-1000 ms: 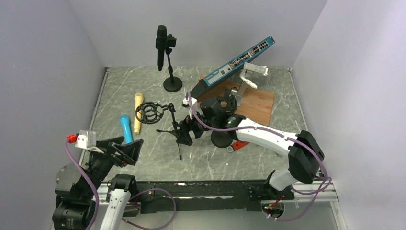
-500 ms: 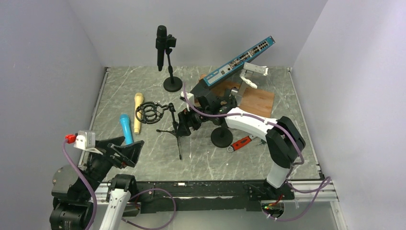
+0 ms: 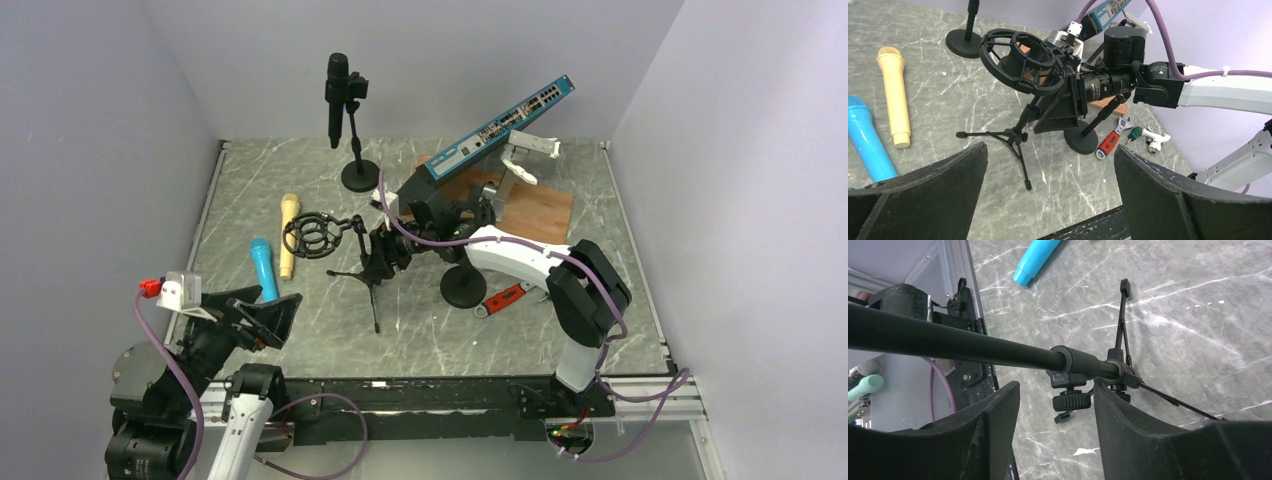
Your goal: Remove the microphone from the stand
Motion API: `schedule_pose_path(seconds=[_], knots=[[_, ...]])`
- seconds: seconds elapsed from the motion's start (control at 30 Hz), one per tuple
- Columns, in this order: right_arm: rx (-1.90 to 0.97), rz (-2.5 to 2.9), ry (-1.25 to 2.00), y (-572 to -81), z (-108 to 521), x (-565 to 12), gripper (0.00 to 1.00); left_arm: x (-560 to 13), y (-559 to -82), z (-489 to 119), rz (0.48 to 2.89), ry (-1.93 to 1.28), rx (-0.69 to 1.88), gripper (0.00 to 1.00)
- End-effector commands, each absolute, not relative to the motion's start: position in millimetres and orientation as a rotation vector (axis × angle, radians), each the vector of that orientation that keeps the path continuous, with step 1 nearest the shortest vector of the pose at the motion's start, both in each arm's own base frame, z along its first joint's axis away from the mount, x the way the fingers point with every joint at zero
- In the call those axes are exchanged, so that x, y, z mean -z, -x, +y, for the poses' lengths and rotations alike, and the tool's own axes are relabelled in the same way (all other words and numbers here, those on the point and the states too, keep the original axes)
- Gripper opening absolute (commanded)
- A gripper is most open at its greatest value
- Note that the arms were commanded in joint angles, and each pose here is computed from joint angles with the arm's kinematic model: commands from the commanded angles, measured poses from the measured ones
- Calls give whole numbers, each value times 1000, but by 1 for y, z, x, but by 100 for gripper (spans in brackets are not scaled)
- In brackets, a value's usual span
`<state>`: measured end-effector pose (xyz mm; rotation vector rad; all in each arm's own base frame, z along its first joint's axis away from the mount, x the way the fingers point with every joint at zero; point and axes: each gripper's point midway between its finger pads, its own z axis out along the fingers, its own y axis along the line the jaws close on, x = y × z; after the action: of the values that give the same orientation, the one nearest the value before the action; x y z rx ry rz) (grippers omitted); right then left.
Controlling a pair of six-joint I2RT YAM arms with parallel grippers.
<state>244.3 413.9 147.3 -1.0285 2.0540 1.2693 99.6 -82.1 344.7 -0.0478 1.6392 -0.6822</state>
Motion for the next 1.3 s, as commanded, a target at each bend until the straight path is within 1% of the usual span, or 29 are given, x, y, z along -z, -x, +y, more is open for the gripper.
schedule_pose_path(seconds=[0.0,0.03,0.07,0.2,0.23,0.37,0.4,0.57,0.9,1.27], knots=[[-1246,1954,1008,-254,419,-164,55,-347,-102,-85,1627,27,695,99],[-1238,1954,1003,-255,419,-163,51,-346,-102,-85,1629,28,696,99],[-1227,1951,1002,-257,418,-162,45,-346,-101,-85,1629,29,695,99],[-1184,1948,993,-260,413,-159,27,-345,-100,-83,1629,31,685,99],[-1174,1949,995,-260,413,-159,24,-344,-100,-83,1633,32,683,99],[-1116,1983,1008,-257,411,-149,6,-346,-98,-82,1624,33,676,99],[-1098,1987,1007,-256,410,-148,4,-347,-98,-81,1621,33,672,99],[-1019,2012,996,-253,406,-141,0,-351,-95,-78,1603,41,655,99],[-832,2036,1001,-249,407,-122,0,-349,-94,-76,1605,49,643,99],[-555,1958,929,-257,398,-122,0,-346,-95,-76,1607,58,652,99]])
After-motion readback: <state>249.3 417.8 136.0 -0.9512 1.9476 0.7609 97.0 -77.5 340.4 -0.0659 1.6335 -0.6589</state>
